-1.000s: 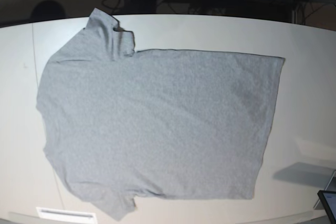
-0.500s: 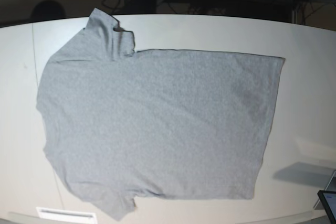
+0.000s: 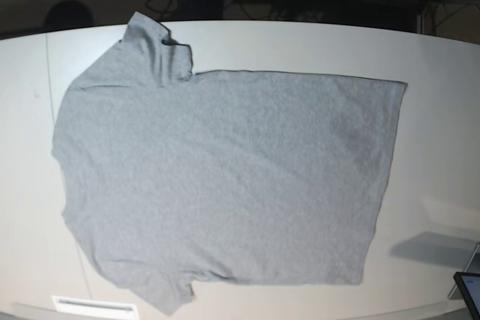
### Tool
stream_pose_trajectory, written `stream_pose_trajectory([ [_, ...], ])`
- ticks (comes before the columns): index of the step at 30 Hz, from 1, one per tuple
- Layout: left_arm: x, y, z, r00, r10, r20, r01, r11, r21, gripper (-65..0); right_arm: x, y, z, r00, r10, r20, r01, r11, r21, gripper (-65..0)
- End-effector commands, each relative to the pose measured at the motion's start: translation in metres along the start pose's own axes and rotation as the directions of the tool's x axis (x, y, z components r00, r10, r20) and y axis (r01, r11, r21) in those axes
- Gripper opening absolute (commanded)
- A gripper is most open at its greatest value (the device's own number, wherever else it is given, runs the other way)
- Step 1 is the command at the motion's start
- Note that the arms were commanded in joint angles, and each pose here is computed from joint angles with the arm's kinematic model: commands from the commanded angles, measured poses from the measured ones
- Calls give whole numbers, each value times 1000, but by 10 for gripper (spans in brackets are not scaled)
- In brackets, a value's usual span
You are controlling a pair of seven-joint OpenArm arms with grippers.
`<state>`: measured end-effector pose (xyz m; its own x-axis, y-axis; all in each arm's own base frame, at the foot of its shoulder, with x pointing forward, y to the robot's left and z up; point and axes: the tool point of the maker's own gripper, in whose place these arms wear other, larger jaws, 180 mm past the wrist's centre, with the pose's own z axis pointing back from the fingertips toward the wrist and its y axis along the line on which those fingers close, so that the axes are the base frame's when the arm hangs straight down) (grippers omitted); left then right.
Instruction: Fold the T-shirt properly
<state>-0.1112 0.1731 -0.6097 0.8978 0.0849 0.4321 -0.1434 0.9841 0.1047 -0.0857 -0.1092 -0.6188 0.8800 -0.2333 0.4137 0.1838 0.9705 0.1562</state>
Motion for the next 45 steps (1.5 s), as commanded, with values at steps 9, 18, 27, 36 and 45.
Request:
stream_pose_trajectory([
  [9,15,35,69,942,-65,330,54,998,43,-650,2,-18,79,947,-1,321,18,999,-49,-649],
  [18,9,80,101,926,-44,375,-51,969,241,-650,-13,-27,114,937,62,343,-32,995,-94,-649],
  [27,77,100,102,771,43,635,-184,970,158,-650,31,-23,95,878,80,471,-49,996,-77,-650],
  [36,181,111,160,476,2,879,-131,989,68,-650,126,-26,122,653,142,744,-87,990,-113,-649],
  [45,229,129,205,359,-63,931,-108,988,108,-650,232,-23,192,292,233,928,-49,972,-228,-649],
])
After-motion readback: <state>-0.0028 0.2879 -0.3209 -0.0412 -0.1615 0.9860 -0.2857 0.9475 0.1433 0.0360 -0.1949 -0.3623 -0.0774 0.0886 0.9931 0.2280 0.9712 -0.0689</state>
